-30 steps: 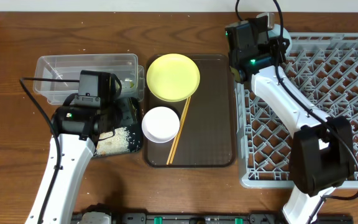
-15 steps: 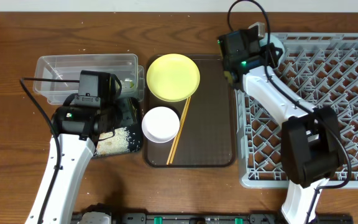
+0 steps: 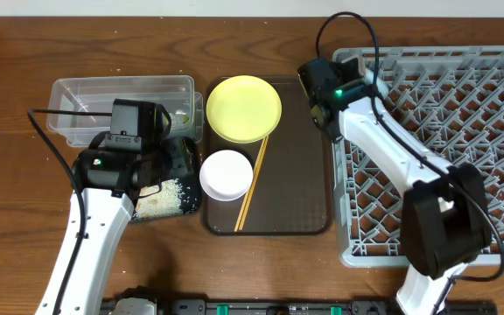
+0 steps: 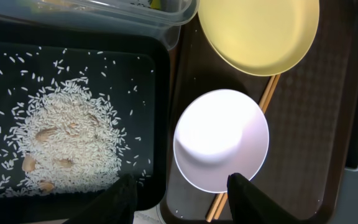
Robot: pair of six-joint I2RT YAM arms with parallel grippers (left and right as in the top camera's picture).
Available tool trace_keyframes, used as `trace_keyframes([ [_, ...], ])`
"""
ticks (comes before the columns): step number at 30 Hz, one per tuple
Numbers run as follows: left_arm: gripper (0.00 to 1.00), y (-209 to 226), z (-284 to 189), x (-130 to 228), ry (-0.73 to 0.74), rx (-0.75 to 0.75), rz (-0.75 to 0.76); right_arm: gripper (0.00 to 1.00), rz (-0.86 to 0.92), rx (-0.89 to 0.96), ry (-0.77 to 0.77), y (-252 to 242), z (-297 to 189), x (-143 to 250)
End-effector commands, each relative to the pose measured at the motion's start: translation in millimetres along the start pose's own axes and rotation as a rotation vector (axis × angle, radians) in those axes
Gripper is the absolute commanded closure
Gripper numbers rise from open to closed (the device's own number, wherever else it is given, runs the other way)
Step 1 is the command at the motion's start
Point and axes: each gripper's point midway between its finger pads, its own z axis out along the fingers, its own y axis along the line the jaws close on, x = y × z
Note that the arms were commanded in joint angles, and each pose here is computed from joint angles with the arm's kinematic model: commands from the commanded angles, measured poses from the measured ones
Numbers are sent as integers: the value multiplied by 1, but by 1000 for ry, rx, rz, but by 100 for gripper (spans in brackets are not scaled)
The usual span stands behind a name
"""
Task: Sort waste into correct bins and load items into the dishwasher rack
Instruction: 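Release the light-blue bowl in the rack's back row and lift the right gripper, then reach the right gripper to the white bowl on the brown tray and grasp its rim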
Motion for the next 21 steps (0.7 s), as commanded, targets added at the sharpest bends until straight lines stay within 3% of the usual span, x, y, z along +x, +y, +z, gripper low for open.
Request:
trace_keyframes([
  [1, 50, 2, -1, -2, -6, -13, 8, 57, 58, -182, 10, 12, -20, 3],
  [4, 50, 2, -1, -2, -7, -12, 8, 38, 75, -211, -4, 5, -31, 2],
  [9, 50, 2, -1, -2, -7, -13, 8, 26, 133, -262, -69, -13, -55, -8],
  [11, 50, 2, -1, -2, -7, -13, 8, 25, 112, -376, -96, -5, -70, -11],
  [15, 50, 13, -1, -2, -13, -72, 6, 25, -1, -786, -152, 45, -117, -15],
  [19, 50, 52, -8, 1, -40, -292, -121, 29, -71, -1160, -151, 92, -168, -8],
  [21, 50, 65, -11, 4, -45, -367, -178, 29, -99, -1237, -135, 107, -180, -3],
])
